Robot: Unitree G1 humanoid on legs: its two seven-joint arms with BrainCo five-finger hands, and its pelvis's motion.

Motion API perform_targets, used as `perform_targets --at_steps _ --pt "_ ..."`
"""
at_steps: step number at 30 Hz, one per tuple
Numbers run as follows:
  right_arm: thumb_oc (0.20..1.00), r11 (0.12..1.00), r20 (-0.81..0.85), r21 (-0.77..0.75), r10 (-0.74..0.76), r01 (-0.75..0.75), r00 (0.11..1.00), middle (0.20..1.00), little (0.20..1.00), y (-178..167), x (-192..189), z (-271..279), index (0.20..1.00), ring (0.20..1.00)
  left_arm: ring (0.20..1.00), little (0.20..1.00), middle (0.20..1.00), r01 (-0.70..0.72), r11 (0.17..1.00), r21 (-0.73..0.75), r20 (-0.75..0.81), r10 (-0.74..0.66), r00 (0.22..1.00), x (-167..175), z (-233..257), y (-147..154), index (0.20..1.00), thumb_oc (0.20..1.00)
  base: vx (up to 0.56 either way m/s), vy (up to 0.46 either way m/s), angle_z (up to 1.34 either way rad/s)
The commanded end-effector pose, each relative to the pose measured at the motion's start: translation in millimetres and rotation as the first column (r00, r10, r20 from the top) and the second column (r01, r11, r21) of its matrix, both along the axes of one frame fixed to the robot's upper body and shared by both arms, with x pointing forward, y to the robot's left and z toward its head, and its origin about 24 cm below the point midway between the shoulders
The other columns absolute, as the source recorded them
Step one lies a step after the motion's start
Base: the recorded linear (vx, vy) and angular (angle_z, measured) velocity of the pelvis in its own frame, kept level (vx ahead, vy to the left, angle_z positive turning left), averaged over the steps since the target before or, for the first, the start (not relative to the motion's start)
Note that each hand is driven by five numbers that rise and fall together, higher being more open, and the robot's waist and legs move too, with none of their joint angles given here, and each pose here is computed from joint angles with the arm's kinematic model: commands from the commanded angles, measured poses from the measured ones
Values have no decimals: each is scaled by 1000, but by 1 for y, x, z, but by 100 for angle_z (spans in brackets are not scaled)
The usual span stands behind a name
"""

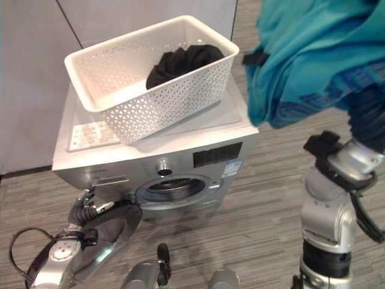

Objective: Grab the laundry basket,head to the washer,open it,put in the laundry and shut it.

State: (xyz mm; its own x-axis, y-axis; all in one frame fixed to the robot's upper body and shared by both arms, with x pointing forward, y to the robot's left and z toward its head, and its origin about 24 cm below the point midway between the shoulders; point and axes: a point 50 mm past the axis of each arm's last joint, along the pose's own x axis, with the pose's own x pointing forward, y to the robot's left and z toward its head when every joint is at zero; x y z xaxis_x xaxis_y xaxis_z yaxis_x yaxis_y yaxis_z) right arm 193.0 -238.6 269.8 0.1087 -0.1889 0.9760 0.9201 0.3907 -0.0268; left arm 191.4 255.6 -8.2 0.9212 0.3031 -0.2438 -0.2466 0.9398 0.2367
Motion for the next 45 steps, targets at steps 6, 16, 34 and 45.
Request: perform_targets --at_steps 6,16,34,45 --pt "200 866 -330 309 486 -394 810 200 200 5 -6 -68 200 200 1000 1000 1000 95 995 -32 76 -93 993 10 10 -14 1000 1000 -155 -202 -19" --pt "200 764 -756 585 636 -273 158 200 200 3 -28 -181 200 200 1000 1000 1000 187 982 -15 75 -185 980 6 20 -9 1000 1000 -38 -3 -10" --pt "200 705 -698 709 704 5 -130 200 200 4 -36 -268 200 200 1000 1000 1000 227 974 -14 83 -225 971 16 24 -11 1000 1000 -3 24 3" --pt "200 617 -620 782 785 88 13 200 200 20 4 -290 200 200 1000 1000 1000 234 970 -66 175 -220 960 29 36 -25 1000 1000 -49 56 11"
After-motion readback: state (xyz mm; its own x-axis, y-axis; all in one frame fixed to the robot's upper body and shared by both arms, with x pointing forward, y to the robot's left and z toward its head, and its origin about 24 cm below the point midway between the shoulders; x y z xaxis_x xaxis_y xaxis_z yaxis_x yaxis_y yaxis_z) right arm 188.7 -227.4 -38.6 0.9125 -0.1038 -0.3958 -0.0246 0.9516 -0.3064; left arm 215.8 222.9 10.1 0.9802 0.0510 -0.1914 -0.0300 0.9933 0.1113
